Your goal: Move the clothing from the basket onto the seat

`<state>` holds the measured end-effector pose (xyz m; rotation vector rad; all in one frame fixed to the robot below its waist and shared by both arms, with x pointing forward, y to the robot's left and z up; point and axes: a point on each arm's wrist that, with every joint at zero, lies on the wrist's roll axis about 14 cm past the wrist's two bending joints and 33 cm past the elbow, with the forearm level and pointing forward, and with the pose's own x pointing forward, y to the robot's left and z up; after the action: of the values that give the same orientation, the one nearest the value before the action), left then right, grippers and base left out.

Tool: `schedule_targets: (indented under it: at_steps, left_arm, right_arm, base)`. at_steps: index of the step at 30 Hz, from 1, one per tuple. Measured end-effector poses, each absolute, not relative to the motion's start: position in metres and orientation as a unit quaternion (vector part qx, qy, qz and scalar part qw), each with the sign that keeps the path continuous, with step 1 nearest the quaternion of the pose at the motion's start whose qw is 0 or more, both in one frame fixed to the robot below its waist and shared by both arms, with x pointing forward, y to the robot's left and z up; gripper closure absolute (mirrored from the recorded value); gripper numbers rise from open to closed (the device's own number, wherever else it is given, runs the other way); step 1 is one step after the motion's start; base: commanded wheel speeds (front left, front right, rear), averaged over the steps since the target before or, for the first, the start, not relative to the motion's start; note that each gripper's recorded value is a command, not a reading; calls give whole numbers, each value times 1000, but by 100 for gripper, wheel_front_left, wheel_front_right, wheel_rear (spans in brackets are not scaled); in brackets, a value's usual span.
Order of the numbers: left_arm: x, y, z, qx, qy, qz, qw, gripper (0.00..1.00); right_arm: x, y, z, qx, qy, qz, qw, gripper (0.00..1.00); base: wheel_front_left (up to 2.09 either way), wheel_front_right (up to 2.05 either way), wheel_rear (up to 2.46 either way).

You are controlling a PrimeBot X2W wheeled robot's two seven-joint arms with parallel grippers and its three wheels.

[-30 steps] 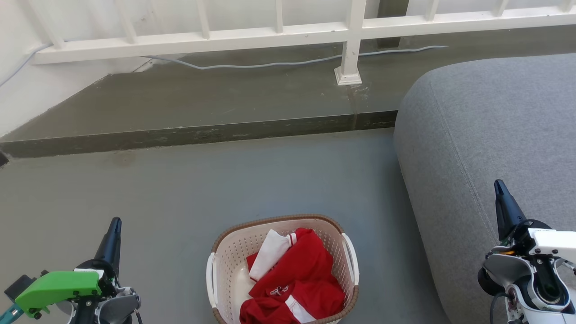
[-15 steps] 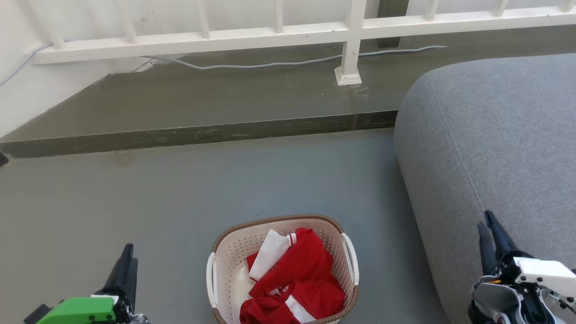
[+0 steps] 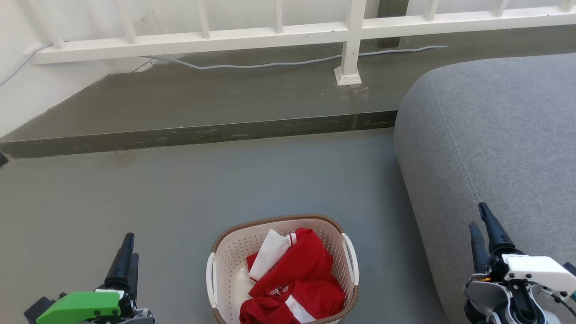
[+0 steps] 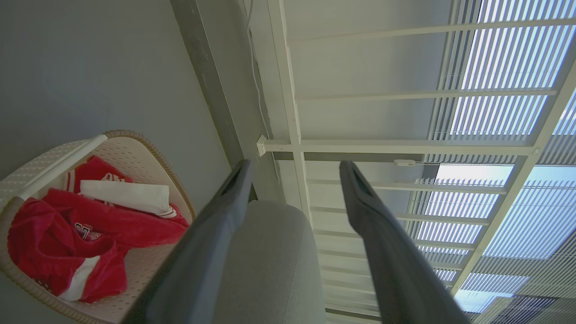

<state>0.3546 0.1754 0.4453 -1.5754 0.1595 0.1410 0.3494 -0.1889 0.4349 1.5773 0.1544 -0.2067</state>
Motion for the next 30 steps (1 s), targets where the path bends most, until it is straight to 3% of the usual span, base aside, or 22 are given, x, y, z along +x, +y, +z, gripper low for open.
schedule_targets:
  at_steps: [16,23,25,30]
  left_arm:
    - [361,170,464,-649,53,39,758,0]
    - [364,171,475,-600,40,27,798,0]
    - [366,171,481,-560,34,19,828,0]
    - [368,169,487,-506,32,7,862,0]
  right_arm:
    - [357,-188,451,606,62,-69,790,0]
    - [360,-182,459,560,59,-54,825,0]
    - [361,-177,463,531,60,-44,844,0]
    - [363,-173,466,496,58,-36,866,0]
  base:
    - [0,0,0]
    - [0,0,0]
    - [0,0,0]
    - [0,0,0]
